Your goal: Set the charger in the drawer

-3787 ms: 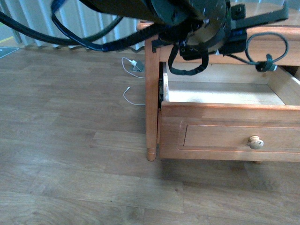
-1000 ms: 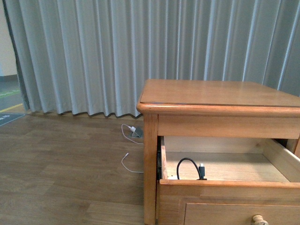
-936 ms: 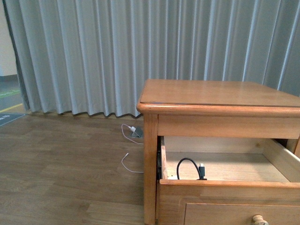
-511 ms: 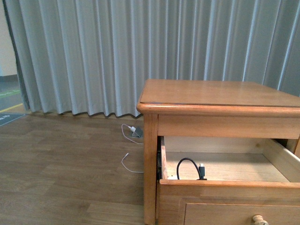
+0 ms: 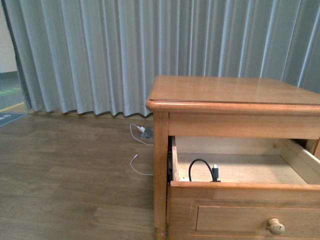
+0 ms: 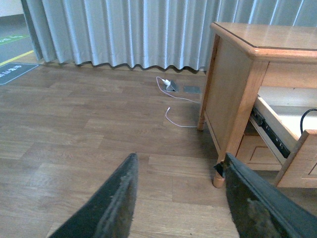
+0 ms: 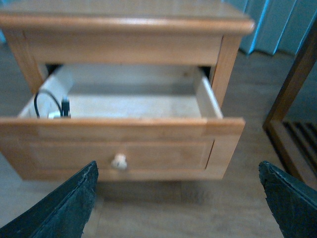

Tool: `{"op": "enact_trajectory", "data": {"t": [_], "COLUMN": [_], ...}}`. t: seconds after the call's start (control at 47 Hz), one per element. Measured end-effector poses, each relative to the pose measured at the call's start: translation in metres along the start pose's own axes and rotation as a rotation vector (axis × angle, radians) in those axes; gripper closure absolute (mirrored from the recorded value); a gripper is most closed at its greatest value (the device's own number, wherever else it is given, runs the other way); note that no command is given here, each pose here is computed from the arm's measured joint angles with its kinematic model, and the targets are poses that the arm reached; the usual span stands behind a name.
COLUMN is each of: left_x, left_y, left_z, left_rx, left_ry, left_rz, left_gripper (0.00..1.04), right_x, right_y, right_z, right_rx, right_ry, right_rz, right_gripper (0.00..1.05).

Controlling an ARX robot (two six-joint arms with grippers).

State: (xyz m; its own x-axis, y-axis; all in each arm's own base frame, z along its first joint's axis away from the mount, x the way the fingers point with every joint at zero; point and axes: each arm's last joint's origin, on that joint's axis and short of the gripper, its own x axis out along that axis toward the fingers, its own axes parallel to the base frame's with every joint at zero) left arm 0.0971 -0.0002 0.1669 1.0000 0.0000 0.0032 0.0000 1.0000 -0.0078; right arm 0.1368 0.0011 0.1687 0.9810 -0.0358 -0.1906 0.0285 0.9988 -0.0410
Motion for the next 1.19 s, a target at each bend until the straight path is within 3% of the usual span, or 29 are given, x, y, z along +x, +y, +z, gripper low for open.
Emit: {"op": "enact_trajectory", "data": {"t": [0.085,0.255,0.447,0.809,1.191], "left_x": [0.000,0.000,0.000,0.000,0.000], "left_y": [0.000,0.000,0.000,0.000,0.000], "left_z": [0.000,0.000,0.000,0.000,0.000], "left_rx": [0.000,0.000,0.002,0.002,0.002], "left_ry": [0.000,0.000,0.000,0.000,0.000], "left_rz": [0.000,0.000,0.000,0.000,0.000], "left_gripper": [0.30,0.05,0.06,0.06,0.06], "right_x": [0.012,0.047,0.102,0.187,0.244], "right_y": [0.001,0.001,0.005,0.018,0.018], "right_z": [-0.002,0.010,0.010,-0.018,-0.017], "right_rx": [0.008,0.030,0.046,0.108,0.191], "right_ry": [0.128,0.202,0.274,0.388,0.240], "right_rz": [0.068,0.141,0.162,0.121,0.029], "right_gripper": [0.08,0.08,0.08,0.08,0.08]}}
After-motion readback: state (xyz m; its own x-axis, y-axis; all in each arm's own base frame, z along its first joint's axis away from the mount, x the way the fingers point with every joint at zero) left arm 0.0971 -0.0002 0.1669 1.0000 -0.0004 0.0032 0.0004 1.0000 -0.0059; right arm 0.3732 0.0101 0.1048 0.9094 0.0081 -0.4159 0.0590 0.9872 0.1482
